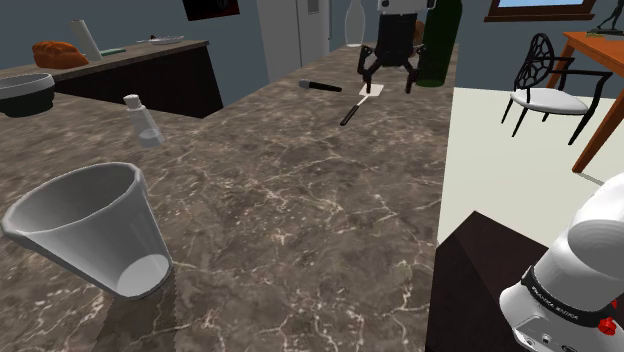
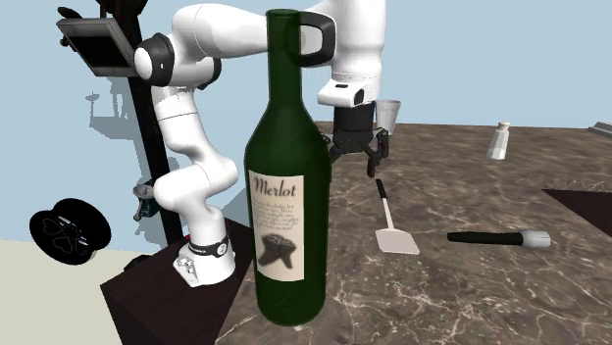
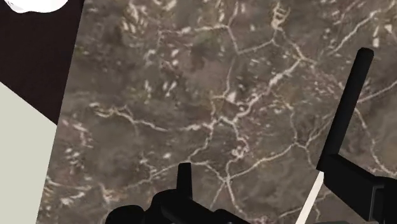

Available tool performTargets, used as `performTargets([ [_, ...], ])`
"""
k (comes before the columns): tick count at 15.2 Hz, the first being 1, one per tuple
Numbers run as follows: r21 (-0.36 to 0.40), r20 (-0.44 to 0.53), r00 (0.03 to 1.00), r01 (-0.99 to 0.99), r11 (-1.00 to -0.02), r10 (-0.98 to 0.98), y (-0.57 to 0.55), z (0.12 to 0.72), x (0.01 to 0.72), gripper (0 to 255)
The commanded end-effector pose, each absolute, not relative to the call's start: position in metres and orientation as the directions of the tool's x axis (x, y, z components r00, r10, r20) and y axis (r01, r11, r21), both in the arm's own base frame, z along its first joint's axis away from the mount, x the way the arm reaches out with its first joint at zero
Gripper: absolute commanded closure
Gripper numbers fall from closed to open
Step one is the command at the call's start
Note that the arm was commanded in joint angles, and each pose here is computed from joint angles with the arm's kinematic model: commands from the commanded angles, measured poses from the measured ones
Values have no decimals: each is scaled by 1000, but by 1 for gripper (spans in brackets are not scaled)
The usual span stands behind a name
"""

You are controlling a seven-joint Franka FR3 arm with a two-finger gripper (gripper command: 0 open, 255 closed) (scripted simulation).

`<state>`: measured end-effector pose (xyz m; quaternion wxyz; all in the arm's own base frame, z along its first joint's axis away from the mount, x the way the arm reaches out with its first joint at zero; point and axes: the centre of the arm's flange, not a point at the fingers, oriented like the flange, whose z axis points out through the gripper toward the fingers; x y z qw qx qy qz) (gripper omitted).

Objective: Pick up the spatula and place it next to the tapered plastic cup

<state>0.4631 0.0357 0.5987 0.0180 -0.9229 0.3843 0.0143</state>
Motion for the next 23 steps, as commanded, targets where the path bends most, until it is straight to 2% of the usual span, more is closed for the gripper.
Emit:
performTargets([
  [1,-16,-50,621,-784,-621,-783,38,600,488,0],
  [6,0,-66,419,-908,-420,-906,33,604,550,0],
  [14,0,-66,419,-908,-420,-906,35,564,549,0],
  [21,1,-66,419,-908,-420,-906,35,564,549,0],
  [22,1,-66,419,-908,-420,-906,35,564,549,255],
  [23,1,-66,419,-908,-420,-906,35,564,549,255],
])
